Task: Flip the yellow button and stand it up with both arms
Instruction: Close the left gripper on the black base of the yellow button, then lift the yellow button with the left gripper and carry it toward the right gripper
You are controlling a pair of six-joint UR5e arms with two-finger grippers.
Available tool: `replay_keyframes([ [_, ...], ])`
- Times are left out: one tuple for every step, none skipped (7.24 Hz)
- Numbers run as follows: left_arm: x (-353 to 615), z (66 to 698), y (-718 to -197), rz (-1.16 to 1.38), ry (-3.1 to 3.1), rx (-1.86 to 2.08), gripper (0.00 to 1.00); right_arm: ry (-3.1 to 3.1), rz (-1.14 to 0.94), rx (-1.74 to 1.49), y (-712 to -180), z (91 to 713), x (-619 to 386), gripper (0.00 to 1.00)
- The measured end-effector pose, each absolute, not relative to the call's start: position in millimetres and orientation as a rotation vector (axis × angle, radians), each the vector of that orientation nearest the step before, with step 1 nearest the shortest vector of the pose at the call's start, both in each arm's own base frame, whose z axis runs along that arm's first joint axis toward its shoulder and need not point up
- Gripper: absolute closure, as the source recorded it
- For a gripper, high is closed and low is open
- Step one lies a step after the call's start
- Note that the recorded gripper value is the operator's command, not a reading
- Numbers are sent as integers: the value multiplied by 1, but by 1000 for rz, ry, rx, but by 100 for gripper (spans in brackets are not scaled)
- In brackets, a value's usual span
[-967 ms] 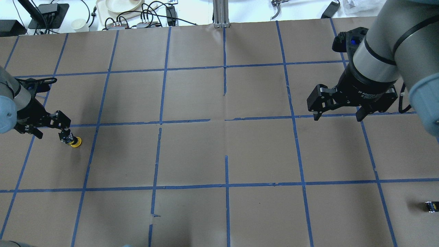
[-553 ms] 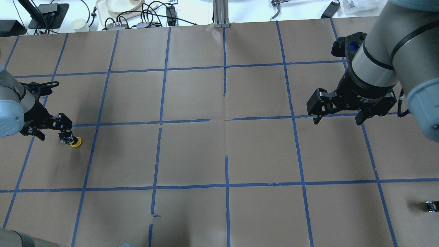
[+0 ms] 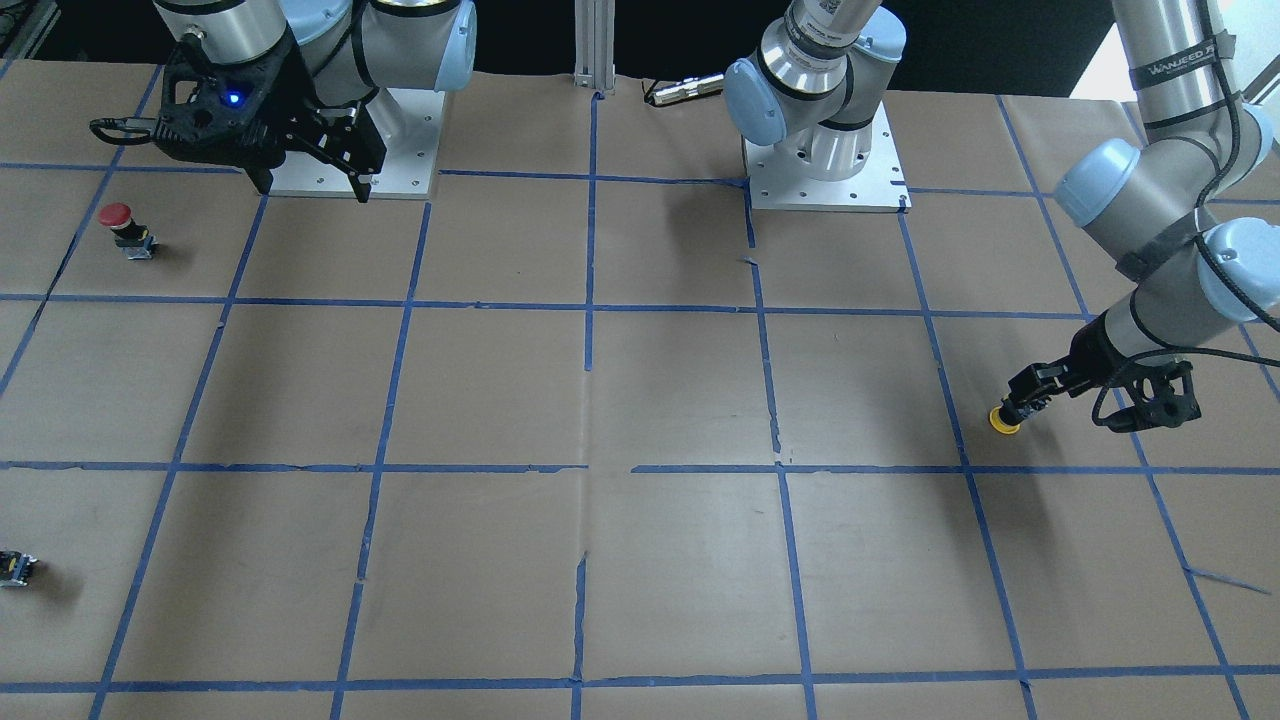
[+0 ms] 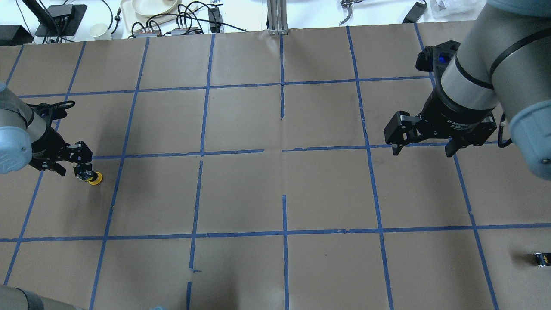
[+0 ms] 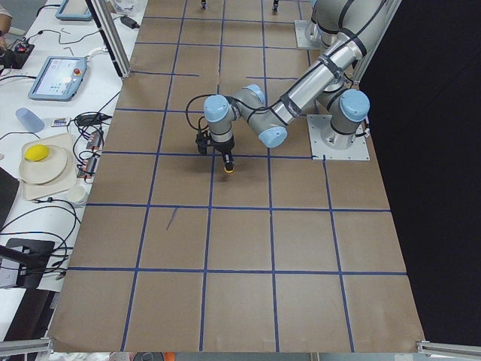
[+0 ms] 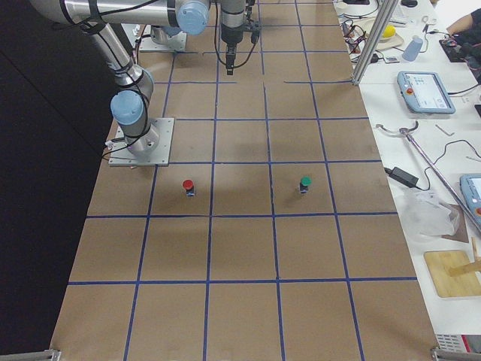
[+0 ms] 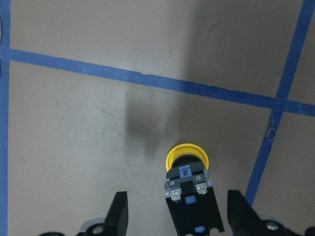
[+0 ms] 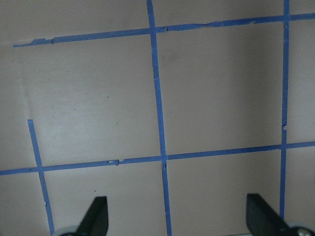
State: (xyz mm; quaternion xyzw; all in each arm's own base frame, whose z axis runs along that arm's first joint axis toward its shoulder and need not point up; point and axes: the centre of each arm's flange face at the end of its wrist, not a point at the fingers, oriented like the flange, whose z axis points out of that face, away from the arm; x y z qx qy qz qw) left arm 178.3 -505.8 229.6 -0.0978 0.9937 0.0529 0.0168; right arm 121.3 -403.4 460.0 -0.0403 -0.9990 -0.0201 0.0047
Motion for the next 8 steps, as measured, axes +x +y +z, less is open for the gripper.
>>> replay_keyframes([
  [178, 229, -506, 164, 3094, -307, 35, -3130, -62, -122, -404, 460, 121, 0],
  [178, 228, -506, 162, 3100, -310, 43, -3129, -61, -119, -405, 459, 121, 0],
  [177, 229, -506, 159, 3104, -310, 59, -3127, -63, -122, -405, 459, 121, 0],
  [178, 230, -506, 158, 3106, -310, 76, -3128, -67, -148, -406, 457, 121, 0],
  [178, 231, -505, 158, 3108, -310, 79, -3130, -75, -184, -407, 454, 122, 0],
  [177, 232, -505, 158, 3109, -309, 80, -3129, -76, -205, -408, 453, 121, 0],
  [176, 234, -505, 147, 3116, -309, 80, -3127, -68, -251, -409, 453, 120, 0],
  [173, 238, -508, 117, 3138, -309, 80, -3124, -52, -304, -410, 453, 119, 0],
])
